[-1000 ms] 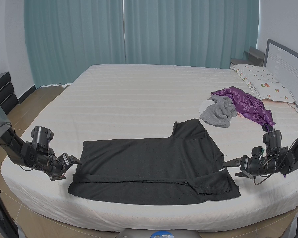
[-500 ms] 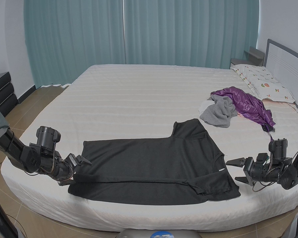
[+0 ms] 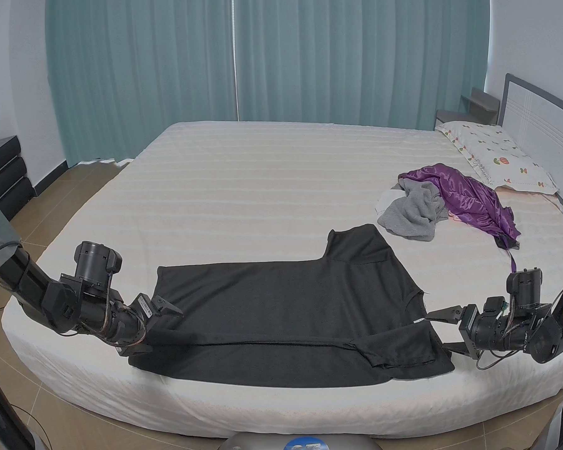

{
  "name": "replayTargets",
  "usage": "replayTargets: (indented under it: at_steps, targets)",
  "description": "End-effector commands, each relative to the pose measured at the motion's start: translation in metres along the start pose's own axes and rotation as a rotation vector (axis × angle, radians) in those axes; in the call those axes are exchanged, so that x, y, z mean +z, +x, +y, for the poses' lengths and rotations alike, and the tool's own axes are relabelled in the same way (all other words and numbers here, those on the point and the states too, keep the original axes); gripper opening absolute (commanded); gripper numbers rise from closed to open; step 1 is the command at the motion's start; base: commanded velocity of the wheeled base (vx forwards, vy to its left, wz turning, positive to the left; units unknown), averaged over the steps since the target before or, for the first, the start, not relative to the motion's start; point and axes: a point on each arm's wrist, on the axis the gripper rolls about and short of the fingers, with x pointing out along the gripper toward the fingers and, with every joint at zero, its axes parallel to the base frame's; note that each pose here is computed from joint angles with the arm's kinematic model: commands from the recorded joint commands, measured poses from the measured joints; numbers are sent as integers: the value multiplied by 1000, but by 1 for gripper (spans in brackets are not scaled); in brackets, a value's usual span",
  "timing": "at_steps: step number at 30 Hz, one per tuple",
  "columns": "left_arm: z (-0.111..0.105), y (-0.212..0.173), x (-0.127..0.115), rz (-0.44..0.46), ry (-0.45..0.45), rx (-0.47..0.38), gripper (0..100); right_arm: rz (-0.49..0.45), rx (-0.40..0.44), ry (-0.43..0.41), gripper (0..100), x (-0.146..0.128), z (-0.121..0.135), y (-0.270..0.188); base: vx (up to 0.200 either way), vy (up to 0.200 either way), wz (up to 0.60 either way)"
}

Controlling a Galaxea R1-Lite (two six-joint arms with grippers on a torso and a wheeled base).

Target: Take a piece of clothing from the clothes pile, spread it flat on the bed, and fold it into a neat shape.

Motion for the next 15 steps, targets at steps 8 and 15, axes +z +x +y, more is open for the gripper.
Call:
replayTargets:
  at_steps: [8, 15]
  targets:
    - [-2, -1, 1, -7, 0, -7, 100, 5, -3, 2, 100, -1, -1, 0, 0, -75, 0]
    - [-6, -2, 5, -62, -45, -63, 100, 7, -5, 2, 100, -2, -1, 0, 86, 0, 0]
